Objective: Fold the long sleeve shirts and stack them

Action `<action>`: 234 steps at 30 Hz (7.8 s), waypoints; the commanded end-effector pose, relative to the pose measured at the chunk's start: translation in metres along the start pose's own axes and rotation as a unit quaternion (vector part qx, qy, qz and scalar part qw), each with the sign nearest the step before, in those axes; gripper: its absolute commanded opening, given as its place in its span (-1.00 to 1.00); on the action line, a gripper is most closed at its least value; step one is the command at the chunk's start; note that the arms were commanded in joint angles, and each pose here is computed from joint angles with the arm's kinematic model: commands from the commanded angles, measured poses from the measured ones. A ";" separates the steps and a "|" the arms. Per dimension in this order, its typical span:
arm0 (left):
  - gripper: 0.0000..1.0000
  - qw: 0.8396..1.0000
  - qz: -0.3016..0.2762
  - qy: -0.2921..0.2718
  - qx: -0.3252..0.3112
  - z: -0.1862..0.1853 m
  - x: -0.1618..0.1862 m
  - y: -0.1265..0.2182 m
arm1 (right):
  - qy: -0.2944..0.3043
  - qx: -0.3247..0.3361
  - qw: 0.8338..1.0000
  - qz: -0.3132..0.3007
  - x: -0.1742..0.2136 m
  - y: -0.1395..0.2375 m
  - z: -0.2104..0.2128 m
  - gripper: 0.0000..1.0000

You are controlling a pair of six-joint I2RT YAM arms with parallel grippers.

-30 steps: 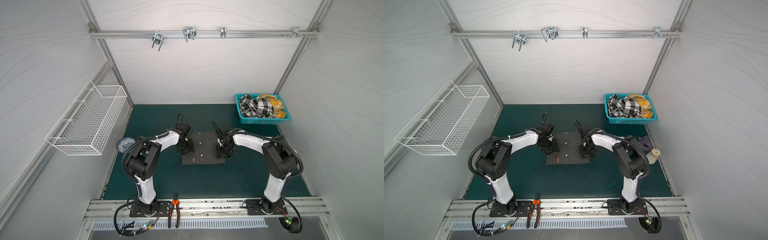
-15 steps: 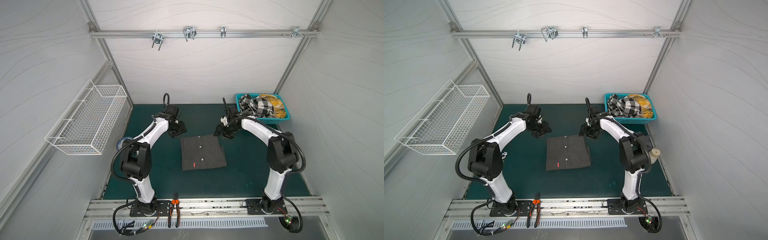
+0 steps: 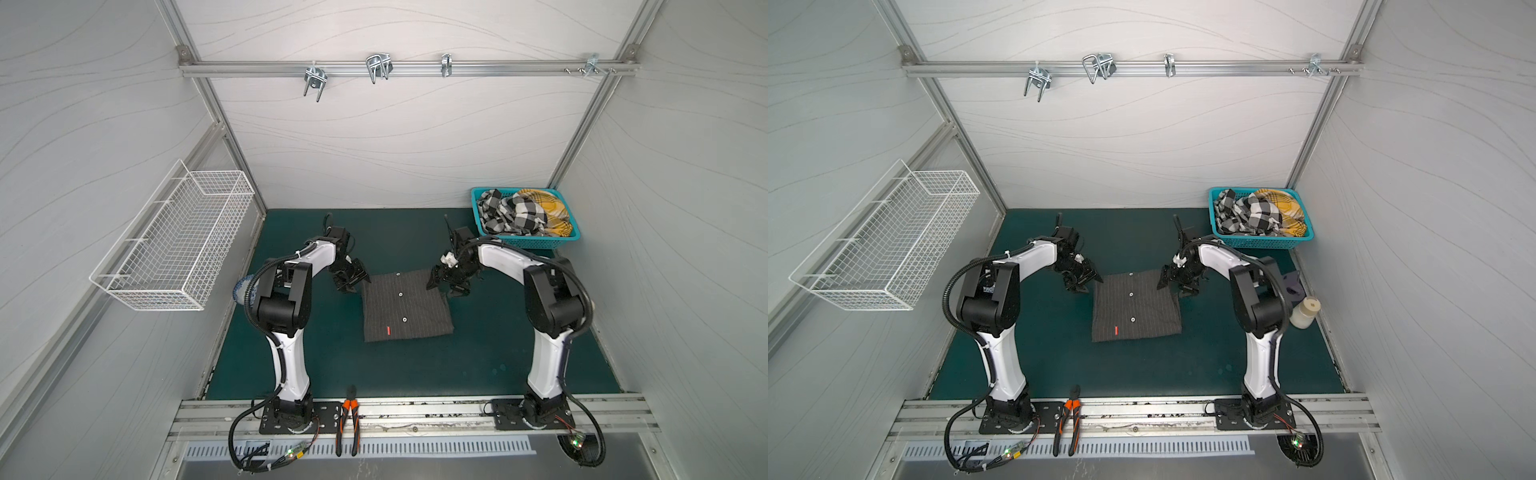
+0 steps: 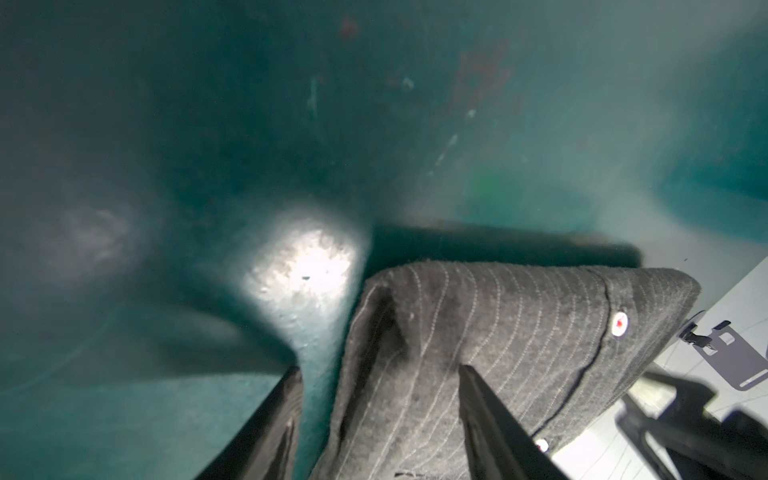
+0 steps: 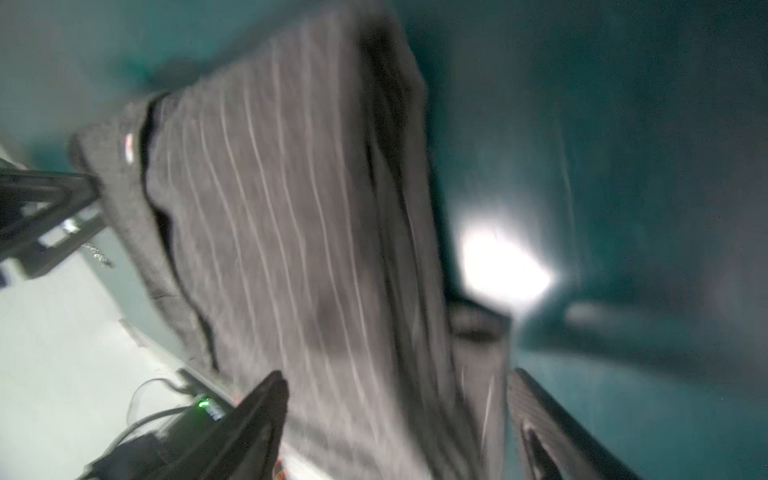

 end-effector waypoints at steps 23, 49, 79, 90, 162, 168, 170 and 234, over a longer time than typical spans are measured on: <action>-0.16 0.999 0.027 -0.042 0.001 -0.025 0.019 -0.024 | -0.030 -0.145 0.988 0.044 0.019 -0.053 0.017 -0.12; -0.19 0.999 0.028 0.006 0.038 -0.007 0.005 0.010 | 0.002 -0.005 1.000 0.026 -0.012 -0.010 0.025 -0.60; -0.04 0.991 -0.062 -0.097 0.061 -0.018 0.088 0.078 | 0.059 0.165 0.982 -0.078 0.076 0.066 0.052 0.40; -0.31 0.992 0.042 -0.065 0.101 -0.019 0.111 0.009 | 0.009 0.142 0.990 -0.015 0.079 0.021 0.038 0.05; 0.73 0.990 0.047 0.037 0.124 0.056 0.127 -0.019 | -0.078 0.083 0.993 -0.008 0.139 -0.018 -0.028 -0.53; 0.62 0.993 0.050 0.026 0.106 0.055 0.129 -0.044 | -0.090 0.079 0.993 -0.001 0.139 -0.024 -0.038 -0.53; 0.62 0.993 0.048 0.032 0.104 0.060 0.127 -0.052 | -0.093 0.082 0.992 0.003 0.139 -0.026 -0.041 -0.54; -0.98 0.989 0.030 -0.045 0.137 0.033 0.122 -0.059 | -0.033 0.060 0.993 -0.095 0.147 0.047 0.001 -0.08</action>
Point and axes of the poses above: each gripper's point midway between its finger pads, its own y axis back along the fingers, its own z axis along the line the jaws close on, x = y × z, the point moved 9 cm from there along y, back along the fingers, and after that the axes turned 11 degrees about y, right-handed, at the moved point
